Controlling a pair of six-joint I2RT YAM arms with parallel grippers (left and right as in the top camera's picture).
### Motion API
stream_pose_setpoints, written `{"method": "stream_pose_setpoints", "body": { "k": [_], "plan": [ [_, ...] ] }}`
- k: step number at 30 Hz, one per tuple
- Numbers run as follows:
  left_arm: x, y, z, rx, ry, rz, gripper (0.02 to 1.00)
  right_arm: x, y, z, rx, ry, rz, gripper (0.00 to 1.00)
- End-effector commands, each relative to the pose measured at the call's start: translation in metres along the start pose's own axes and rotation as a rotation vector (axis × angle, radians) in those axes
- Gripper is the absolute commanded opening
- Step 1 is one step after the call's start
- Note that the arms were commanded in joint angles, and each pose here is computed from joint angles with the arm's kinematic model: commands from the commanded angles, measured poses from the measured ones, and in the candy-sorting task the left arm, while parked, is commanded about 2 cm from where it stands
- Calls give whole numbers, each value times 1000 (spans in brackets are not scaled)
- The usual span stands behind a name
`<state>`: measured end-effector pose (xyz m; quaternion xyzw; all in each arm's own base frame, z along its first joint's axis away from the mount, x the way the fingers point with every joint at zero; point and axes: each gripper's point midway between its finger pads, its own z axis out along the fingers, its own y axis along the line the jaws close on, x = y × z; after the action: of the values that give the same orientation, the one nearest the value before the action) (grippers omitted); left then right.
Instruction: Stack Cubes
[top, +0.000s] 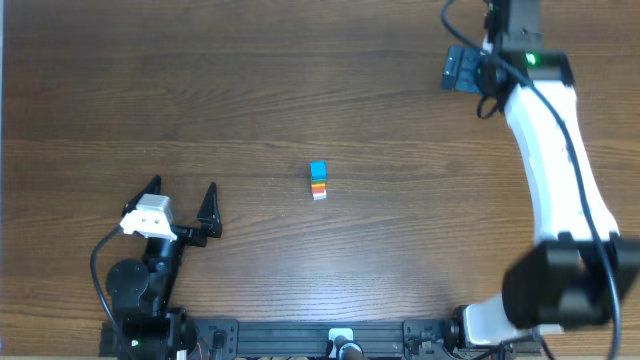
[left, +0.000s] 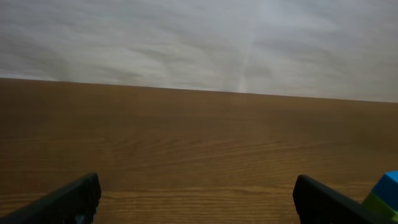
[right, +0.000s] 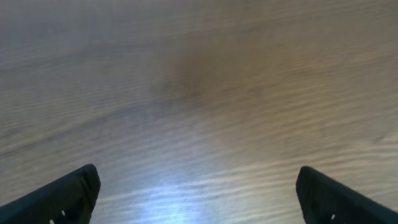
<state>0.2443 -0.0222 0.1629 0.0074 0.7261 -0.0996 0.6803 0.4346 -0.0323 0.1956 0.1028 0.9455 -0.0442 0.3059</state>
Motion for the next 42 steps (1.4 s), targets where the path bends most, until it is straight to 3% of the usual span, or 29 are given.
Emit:
{"method": "stream_pose_setpoints", "body": {
  "k": [1,17,24,27,42],
  "plan": [
    [2,-1,0,8,2,11,998,22,-24,-41,17,-143,-31,991],
    [2,-1,0,8,1,11,998,120,-30,-93,-94,-655,-32,993],
    [2,-1,0,8,1,11,996,137,-34,-115,-109,-902,-20,993],
    [2,-1,0,8,1,11,998,145,-28,-115,-126,-947,-72,993],
    [2,-1,0,8,1,11,998,175,-24,-79,-137,-871,-86,993]
  ]
}}
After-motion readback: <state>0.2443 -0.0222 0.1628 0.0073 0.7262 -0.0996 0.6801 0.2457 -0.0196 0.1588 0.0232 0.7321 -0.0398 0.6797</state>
